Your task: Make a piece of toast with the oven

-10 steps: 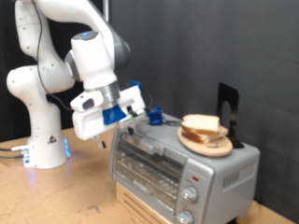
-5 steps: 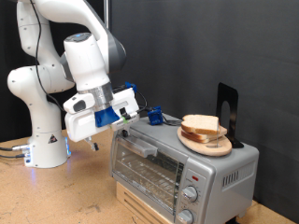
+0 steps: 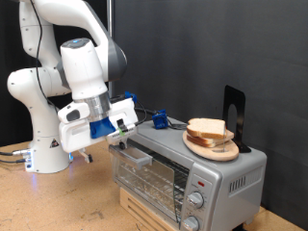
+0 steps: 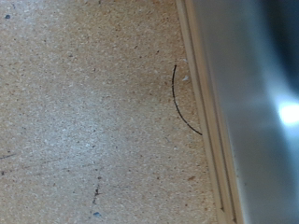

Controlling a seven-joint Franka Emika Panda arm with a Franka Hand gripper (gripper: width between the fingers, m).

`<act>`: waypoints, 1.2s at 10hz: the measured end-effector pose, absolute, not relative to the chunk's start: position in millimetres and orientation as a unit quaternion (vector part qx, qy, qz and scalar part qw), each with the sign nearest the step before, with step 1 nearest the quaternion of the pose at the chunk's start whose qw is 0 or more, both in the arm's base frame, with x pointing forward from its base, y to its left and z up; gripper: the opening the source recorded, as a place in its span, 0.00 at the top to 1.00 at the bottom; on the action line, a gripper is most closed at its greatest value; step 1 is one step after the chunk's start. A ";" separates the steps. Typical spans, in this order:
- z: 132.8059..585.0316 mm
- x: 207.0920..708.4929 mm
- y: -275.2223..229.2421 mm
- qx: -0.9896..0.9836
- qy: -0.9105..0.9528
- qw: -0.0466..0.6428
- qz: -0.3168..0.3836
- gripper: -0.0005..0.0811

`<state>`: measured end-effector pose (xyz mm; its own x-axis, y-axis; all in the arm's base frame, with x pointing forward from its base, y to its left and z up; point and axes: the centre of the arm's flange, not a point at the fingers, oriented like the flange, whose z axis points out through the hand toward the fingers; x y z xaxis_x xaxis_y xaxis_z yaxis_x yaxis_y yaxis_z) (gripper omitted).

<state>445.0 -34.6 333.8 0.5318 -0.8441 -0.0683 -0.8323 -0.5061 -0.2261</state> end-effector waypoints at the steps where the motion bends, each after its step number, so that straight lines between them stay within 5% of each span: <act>1: 329.6 449.1 -37.9 -0.866 0.487 0.113 -0.025 0.00; 12: 312.4 465.5 -65.8 -0.855 0.508 0.098 -0.036 0.00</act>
<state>465.5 -65.8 312.4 0.4817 -0.8755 -0.0384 -0.8613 -0.4650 -0.2049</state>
